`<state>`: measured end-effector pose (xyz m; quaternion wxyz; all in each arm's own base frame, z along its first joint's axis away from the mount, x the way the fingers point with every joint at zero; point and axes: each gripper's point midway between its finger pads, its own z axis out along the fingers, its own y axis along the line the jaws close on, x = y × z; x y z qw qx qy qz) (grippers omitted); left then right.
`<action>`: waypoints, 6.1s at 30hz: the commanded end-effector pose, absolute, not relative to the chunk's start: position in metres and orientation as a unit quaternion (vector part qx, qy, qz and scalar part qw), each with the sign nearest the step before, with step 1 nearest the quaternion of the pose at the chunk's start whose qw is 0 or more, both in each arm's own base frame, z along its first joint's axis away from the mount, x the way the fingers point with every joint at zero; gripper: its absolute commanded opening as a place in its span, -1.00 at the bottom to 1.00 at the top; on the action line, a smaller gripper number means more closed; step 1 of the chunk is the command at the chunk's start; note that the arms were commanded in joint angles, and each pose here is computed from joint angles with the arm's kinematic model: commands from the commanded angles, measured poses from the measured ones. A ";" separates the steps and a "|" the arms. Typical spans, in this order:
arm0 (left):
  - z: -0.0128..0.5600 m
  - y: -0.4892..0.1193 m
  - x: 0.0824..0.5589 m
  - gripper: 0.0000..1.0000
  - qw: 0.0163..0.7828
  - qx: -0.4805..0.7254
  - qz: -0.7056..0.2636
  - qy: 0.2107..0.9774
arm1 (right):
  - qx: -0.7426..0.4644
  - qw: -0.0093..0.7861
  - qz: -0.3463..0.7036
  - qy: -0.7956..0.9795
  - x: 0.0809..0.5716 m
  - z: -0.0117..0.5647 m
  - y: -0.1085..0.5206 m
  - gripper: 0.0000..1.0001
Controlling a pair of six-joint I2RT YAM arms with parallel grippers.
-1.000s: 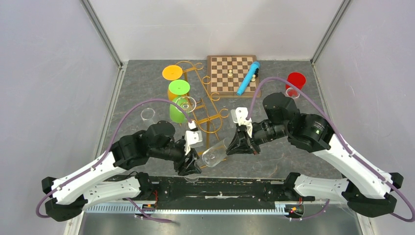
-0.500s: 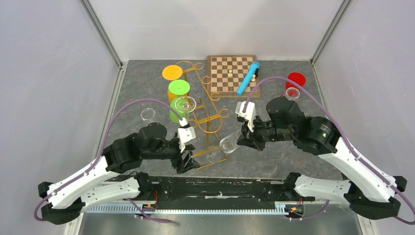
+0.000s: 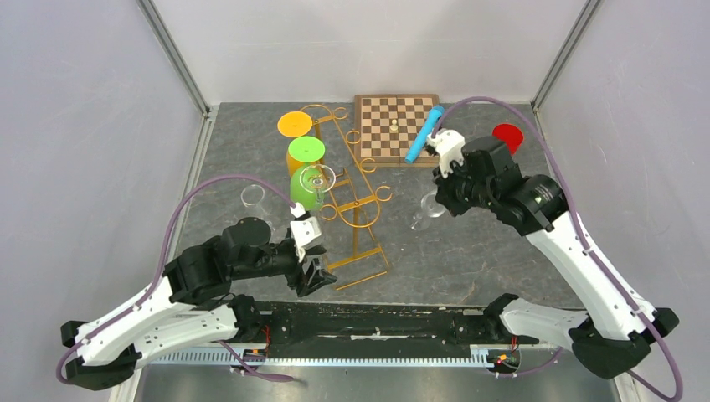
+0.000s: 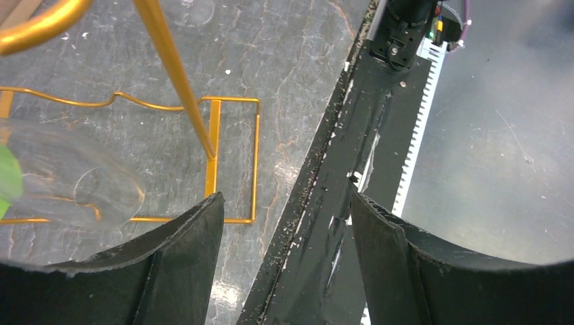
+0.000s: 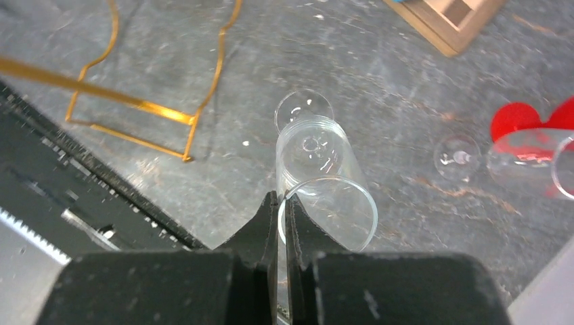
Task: Take the wine glass off the wine glass rack
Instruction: Place the wine glass at the center of the board, then move the wine rack to the center of the board.
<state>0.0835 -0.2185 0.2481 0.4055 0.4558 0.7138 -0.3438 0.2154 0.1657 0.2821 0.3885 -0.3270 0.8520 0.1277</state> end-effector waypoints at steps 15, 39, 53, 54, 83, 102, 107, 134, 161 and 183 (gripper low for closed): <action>0.268 -0.219 0.098 0.48 0.455 0.379 -0.362 0.720 | -0.144 0.469 -0.012 0.871 0.334 0.296 0.077 -1.00; 0.260 -0.214 0.100 0.47 0.460 0.373 -0.353 0.724 | -0.146 0.418 0.015 0.897 0.343 0.280 0.071 -1.00; 0.260 -0.212 0.101 0.48 0.464 0.370 -0.352 0.724 | -0.131 0.405 -0.027 0.905 0.344 0.269 0.055 -1.00; 0.261 -0.212 0.101 0.48 0.464 0.370 -0.352 0.724 | -0.133 0.402 -0.025 0.906 0.344 0.267 0.056 -1.00; 0.259 -0.209 0.105 0.48 0.469 0.362 -0.342 0.729 | -0.139 0.376 -0.002 0.916 0.357 0.243 0.069 -0.72; 0.254 -0.211 0.108 0.48 0.463 0.362 -0.334 0.736 | -0.112 0.418 -0.029 0.901 0.378 0.270 0.061 -0.18; 0.253 -0.211 0.109 0.48 0.463 0.362 -0.332 0.738 | -0.104 0.436 -0.031 0.894 0.385 0.286 0.061 -0.17; 0.252 -0.204 0.119 0.48 0.480 0.343 -0.307 0.747 | -0.172 0.581 0.175 0.776 0.341 0.377 0.128 0.24; 0.290 -0.153 0.141 0.39 0.596 0.234 -0.273 0.718 | -0.423 0.598 0.376 0.567 0.189 0.289 0.230 0.40; 0.293 -0.141 0.146 0.39 0.612 0.210 -0.260 0.717 | -0.482 0.610 0.473 0.414 0.164 0.281 0.306 0.36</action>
